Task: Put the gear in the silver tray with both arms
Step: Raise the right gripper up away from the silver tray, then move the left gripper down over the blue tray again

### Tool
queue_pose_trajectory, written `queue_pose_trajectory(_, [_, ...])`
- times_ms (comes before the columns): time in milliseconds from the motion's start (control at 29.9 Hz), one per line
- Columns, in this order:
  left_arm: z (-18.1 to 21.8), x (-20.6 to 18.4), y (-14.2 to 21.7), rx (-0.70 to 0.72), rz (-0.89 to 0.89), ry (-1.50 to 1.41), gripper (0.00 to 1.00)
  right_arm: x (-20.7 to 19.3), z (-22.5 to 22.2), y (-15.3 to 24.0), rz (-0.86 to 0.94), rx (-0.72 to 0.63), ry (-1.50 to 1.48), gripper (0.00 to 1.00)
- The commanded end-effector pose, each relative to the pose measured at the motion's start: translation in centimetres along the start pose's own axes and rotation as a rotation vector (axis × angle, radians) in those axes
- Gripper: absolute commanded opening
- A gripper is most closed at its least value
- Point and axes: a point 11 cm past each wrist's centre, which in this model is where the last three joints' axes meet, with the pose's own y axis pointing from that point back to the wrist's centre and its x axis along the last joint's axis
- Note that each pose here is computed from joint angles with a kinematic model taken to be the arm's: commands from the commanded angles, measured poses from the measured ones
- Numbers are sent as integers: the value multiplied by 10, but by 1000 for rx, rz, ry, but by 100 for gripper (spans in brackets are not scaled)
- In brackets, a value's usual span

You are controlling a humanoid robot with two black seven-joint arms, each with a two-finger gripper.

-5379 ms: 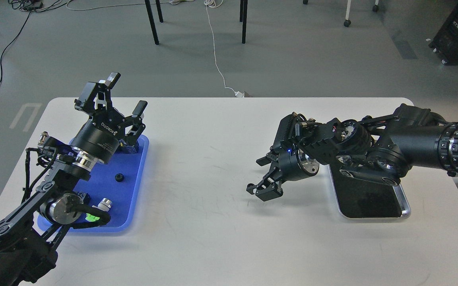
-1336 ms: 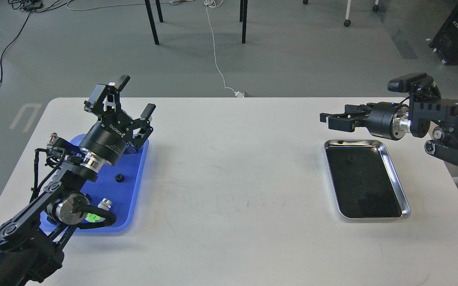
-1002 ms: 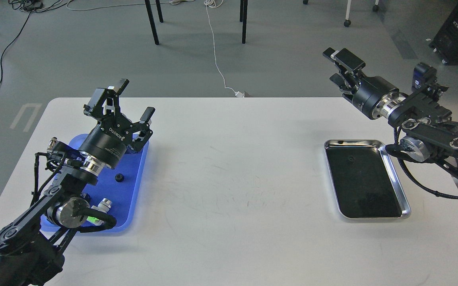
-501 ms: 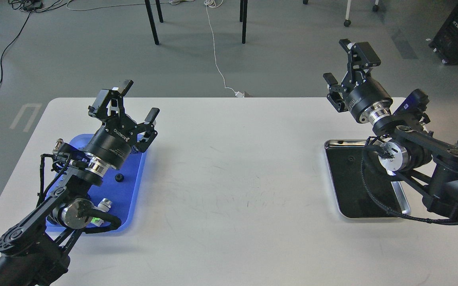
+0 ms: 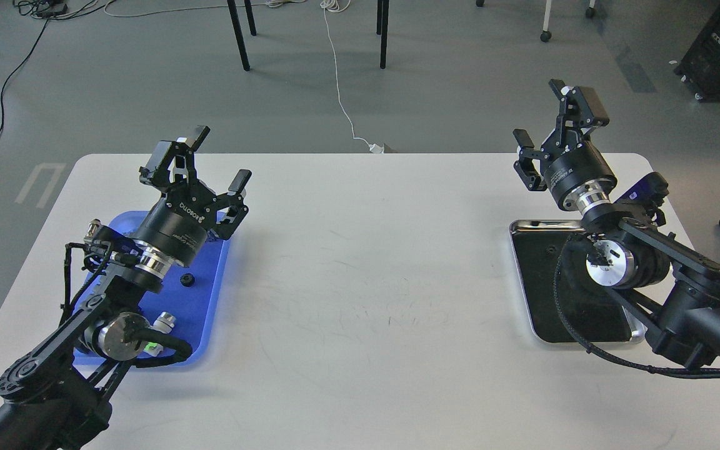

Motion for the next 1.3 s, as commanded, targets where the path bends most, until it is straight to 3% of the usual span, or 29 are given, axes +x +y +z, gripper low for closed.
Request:
queue_pose_trajectory(0, [0,0,0,2,3,-3,98,-3,2,3,-52,-4,-34,99])
queue_pose_trajectory(735, [-1,3,1,15,13,-12,98,-3,22,17,-74,-43,-95,99])
queue_pose_trajectory(969, [19,25,14,27,35,-103,98,-4,23,17,-80,-48,-93,99])
queue_pose_trajectory(1136, [68,30,19,53,-97,-368,98,-5,23,17,-81,-47,-96,99])
queue_pose_trajectory(1269, [91,33,32,234,-330,-701,98,-10,27,16,-88,-51,-106,99])
